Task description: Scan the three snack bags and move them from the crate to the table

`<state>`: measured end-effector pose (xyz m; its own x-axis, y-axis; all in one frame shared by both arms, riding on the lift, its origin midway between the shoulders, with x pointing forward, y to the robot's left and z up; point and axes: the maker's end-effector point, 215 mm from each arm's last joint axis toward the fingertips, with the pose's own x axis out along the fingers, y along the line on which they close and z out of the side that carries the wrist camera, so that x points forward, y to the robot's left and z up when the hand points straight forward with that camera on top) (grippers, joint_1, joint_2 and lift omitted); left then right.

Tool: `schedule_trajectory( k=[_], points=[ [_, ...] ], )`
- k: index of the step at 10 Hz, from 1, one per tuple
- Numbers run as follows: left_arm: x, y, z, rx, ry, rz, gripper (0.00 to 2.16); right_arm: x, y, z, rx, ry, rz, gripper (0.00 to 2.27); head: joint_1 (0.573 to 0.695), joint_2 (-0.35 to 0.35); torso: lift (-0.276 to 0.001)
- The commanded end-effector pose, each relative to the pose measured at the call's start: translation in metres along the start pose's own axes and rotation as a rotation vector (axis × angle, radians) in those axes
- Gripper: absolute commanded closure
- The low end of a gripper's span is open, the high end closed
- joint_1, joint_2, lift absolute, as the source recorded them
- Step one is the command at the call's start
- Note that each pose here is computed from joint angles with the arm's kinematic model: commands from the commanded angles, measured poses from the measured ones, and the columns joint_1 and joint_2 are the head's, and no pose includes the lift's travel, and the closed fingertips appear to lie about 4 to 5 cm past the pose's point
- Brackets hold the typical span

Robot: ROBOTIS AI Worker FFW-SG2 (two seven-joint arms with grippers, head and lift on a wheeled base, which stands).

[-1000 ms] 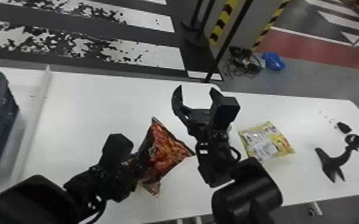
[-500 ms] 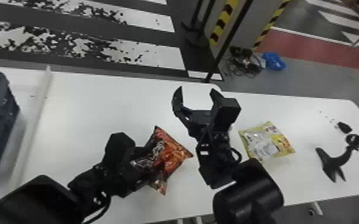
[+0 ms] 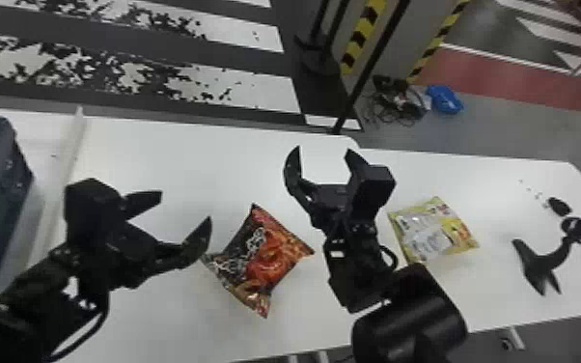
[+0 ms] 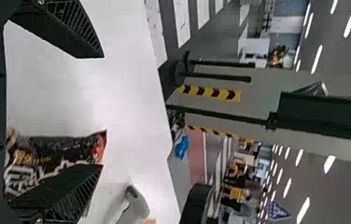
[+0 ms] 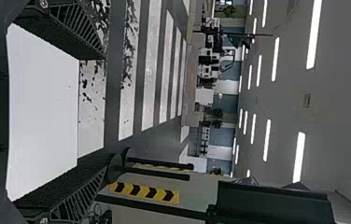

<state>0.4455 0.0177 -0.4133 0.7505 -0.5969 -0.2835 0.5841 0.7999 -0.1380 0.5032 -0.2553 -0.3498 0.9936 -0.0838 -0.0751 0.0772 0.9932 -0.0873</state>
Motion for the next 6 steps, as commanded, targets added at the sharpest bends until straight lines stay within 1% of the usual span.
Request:
schedule_trajectory(
  k=[1,2,3,4,5,6],
  points=[
    [-0.032,0.057,0.033,-0.051,-0.080,0.104,0.03,-0.003,0.001,-0.006,-0.006,0.011,0.005,0.05,0.695,-0.287,-0.062],
    [-0.052,0.092,0.046,-0.071,-0.117,0.175,0.03,-0.008,0.005,-0.016,-0.017,0.036,0.015,0.05,0.695,-0.229,-0.062],
    [-0.067,0.120,0.051,-0.075,-0.137,0.229,0.03,-0.017,0.008,-0.026,-0.028,0.063,0.021,0.06,0.695,-0.199,-0.062],
    [-0.089,0.147,0.061,-0.054,-0.190,0.295,0.03,-0.031,0.015,-0.029,-0.050,0.072,0.038,0.07,0.695,-0.145,-0.062],
    [-0.110,0.173,0.074,-0.030,-0.254,0.367,0.03,-0.049,0.031,-0.034,-0.058,0.086,0.088,0.08,0.695,-0.102,-0.062],
    [-0.125,0.190,0.080,-0.018,-0.280,0.407,0.03,-0.064,0.050,-0.041,-0.081,0.116,0.135,0.09,0.695,-0.045,-0.062]
  ],
)
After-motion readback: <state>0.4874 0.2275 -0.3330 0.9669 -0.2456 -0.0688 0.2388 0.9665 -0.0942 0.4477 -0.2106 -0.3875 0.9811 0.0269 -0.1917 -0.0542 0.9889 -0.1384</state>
